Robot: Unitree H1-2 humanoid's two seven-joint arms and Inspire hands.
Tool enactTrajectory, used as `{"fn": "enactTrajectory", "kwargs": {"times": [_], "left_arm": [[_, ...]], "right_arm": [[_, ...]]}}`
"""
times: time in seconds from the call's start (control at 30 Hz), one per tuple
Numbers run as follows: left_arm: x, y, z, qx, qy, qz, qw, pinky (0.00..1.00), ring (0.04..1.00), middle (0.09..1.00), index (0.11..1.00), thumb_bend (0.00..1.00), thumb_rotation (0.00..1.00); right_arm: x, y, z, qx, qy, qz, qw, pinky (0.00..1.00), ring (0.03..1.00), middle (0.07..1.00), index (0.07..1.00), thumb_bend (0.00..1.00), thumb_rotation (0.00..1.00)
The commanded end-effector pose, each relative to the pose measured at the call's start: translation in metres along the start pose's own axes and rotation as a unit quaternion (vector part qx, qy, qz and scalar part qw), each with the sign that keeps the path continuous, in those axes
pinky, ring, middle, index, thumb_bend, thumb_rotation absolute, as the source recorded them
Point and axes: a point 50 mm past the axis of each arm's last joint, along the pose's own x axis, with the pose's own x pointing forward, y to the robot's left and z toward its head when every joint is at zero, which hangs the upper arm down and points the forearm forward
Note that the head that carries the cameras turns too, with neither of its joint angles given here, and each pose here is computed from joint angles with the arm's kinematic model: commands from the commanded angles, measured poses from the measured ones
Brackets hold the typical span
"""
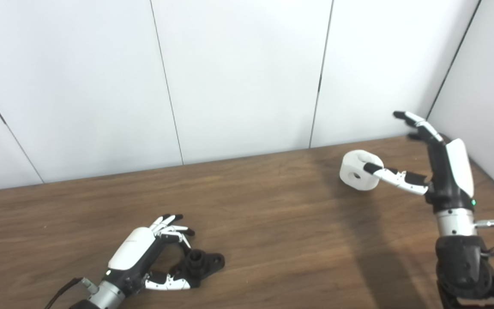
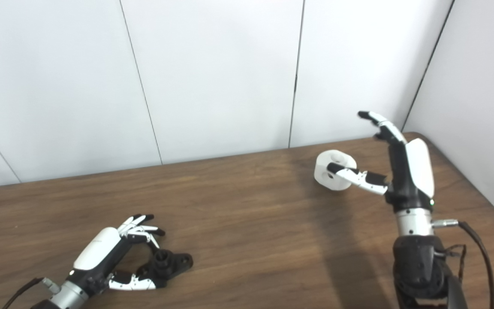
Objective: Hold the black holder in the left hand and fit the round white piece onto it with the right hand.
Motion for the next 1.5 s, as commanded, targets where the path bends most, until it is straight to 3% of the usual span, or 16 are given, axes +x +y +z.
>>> {"fn": "enactTrajectory", "kwargs": {"times": [0.0, 0.33, 0.57, 0.8, 0.9, 1.03, 1.1, 1.17, 1.47], "left_arm": [[-0.001, -0.004, -0.005, 0.008, 0.007, -0.017, 1.0, 1.0, 0.949, 0.777, 0.483, 0.52, 0.05], [-0.003, 0.002, -0.008, 0.005, 0.01, -0.014, 1.0, 1.0, 0.937, 0.772, 0.483, 0.52, 0.05], [-0.005, 0.004, -0.011, 0.004, 0.011, -0.016, 1.0, 1.0, 0.929, 0.772, 0.483, 0.52, 0.04], [-0.007, 0.005, -0.012, 0.001, 0.013, -0.018, 1.0, 1.0, 0.928, 0.771, 0.483, 0.52, 0.04], [-0.007, 0.006, -0.012, -0.001, 0.013, -0.018, 1.0, 1.0, 0.924, 0.769, 0.483, 0.52, 0.04], [-0.008, 0.007, -0.012, 0.0, 0.012, -0.018, 1.0, 0.99, 0.918, 0.766, 0.483, 0.52, 0.04], [-0.008, 0.008, -0.011, 0.001, 0.012, -0.018, 1.0, 0.98, 0.916, 0.765, 0.483, 0.52, 0.04], [-0.008, 0.008, -0.012, 0.002, 0.012, -0.019, 1.0, 0.97, 0.913, 0.764, 0.483, 0.52, 0.04], [-0.009, 0.009, -0.011, -0.002, 0.011, -0.017, 1.0, 0.97, 0.908, 0.762, 0.482, 0.52, 0.04]], "right_arm": [[0.016, -0.013, 0.008, -0.019, -0.047, -0.039, 0.998, 0.75, 0.84, 0.819, 0.778, 0.69, 0.3], [0.031, -0.004, -0.011, -0.046, 0.01, -0.019, 0.999, 0.81, 0.87, 0.842, 0.797, 0.7, 0.34], [0.044, 0.009, -0.028, -0.06, 0.058, 0.017, 0.996, 0.8, 0.883, 0.872, 0.832, 0.83, 0.47], [0.056, 0.024, -0.039, -0.073, 0.098, 0.056, 0.991, 0.84, 0.919, 0.903, 0.862, 0.9, 0.51], [0.058, 0.03, -0.044, -0.075, 0.108, 0.074, 0.989, 0.81, 0.926, 0.92, 0.881, 0.88, 0.51], [0.061, 0.035, -0.051, -0.084, 0.114, 0.091, 0.986, 0.94, 0.962, 0.944, 0.889, 0.87, 0.52], [0.063, 0.038, -0.054, -0.098, 0.122, 0.097, 0.983, 0.91, 0.981, 0.955, 0.886, 0.91, 0.58], [0.065, 0.042, -0.056, -0.112, 0.129, 0.101, 0.98, 0.96, 0.996, 0.969, 0.881, 0.94, 0.6], [0.07, 0.052, -0.06, -0.142, 0.133, 0.11, 0.975, 1.0, 1.0, 0.999, 0.861, 0.96, 0.62]]}}
